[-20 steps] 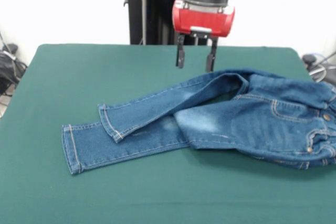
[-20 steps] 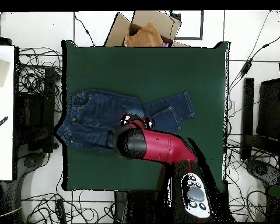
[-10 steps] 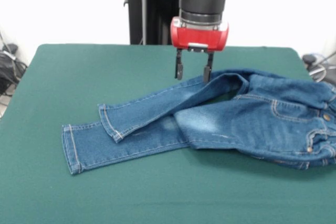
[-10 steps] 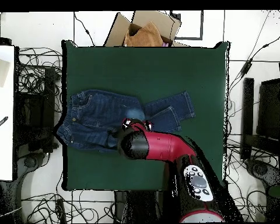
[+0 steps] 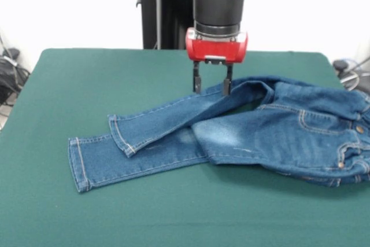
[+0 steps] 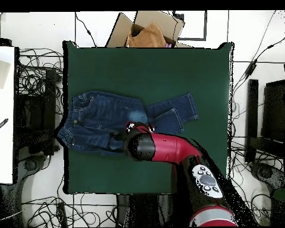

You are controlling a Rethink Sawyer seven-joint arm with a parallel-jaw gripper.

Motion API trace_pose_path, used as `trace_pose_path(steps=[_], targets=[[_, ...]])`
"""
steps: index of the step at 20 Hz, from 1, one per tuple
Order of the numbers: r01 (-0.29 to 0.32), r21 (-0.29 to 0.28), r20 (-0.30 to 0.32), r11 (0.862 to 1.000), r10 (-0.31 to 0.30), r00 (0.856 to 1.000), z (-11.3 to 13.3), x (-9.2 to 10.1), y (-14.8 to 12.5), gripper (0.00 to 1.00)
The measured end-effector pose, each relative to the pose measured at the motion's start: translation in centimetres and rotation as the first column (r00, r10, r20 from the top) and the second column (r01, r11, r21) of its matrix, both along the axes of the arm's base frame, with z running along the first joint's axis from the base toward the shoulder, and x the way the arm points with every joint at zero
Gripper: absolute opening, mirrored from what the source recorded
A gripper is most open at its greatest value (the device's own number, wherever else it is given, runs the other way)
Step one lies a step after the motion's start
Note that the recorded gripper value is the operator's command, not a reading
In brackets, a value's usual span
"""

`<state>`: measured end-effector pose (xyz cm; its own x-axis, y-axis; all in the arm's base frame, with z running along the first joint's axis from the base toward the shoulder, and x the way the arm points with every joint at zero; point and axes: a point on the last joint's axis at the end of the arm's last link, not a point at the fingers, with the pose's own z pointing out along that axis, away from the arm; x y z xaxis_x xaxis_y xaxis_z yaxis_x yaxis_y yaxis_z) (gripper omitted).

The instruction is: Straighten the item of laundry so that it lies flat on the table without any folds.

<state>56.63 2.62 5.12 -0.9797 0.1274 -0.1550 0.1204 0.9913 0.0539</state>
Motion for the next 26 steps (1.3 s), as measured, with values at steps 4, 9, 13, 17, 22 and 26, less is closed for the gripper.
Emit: trace_pose_path(steps=[4, 9, 13, 17, 22, 26], targets=[[0.003, 0.013, 0.002, 1.000, -0.003, 1.000, -0.1, 0.2, -0.5, 1.00], [0.004, 0.029, 0.002, 1.000, -0.004, 1.000, -0.8, 0.0, -2.3, 1.00], [0.009, 0.043, 0.000, 0.999, -0.009, 1.000, -1.6, -0.1, -3.7, 1.00], [0.013, 0.060, -0.004, 0.998, -0.013, 1.000, -2.6, -0.4, -5.0, 1.00], [0.003, 0.068, -0.011, 0.998, -0.002, 1.000, -3.9, -0.8, -5.9, 1.00], [-0.018, 0.074, -0.011, 0.997, 0.019, 1.000, -4.6, -1.0, -5.7, 1.00]])
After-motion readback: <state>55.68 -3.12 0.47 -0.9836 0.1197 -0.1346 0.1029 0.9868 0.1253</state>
